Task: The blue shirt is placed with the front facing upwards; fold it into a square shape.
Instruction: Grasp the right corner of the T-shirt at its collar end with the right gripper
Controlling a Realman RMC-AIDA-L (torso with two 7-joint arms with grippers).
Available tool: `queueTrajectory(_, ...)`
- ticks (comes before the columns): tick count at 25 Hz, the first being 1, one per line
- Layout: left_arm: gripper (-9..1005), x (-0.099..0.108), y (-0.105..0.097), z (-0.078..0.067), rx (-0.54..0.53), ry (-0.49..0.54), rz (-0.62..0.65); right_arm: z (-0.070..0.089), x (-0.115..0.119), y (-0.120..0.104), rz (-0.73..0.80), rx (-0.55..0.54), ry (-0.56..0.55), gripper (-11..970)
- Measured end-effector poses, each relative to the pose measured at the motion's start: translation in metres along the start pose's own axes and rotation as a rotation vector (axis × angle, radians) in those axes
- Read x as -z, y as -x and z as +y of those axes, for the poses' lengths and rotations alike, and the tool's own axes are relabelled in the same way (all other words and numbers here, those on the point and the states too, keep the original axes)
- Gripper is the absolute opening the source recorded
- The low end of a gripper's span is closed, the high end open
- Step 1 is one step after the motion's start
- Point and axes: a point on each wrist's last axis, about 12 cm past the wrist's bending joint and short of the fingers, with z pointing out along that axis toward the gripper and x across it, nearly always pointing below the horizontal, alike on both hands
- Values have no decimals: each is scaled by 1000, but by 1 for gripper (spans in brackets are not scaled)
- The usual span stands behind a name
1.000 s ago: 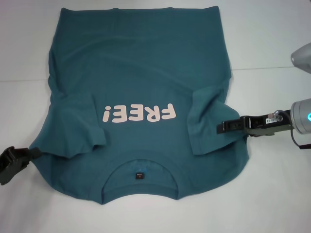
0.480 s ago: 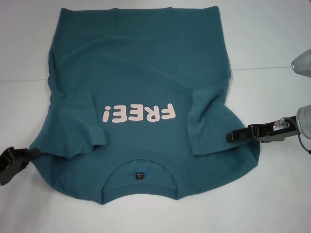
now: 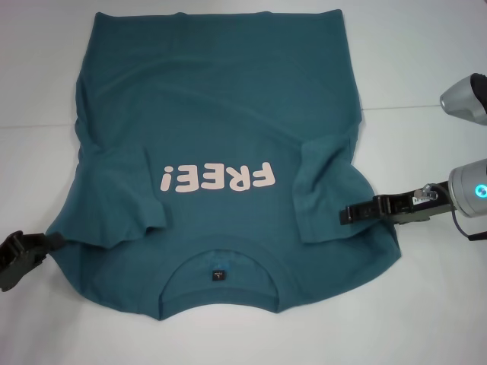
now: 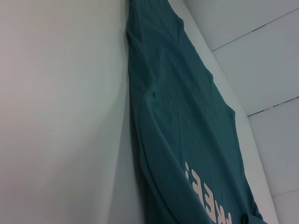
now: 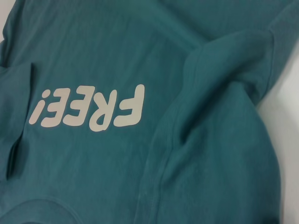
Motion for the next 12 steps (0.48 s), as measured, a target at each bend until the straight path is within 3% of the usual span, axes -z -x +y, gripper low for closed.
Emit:
queueTrajectory(8,26,1,-1,1,2,-1,0,-6,8,0,7,-28,-7,845)
queueTrajectory(12,26,1,-1,1,3,-1,0,-6,8,0,10,-26,-9,654)
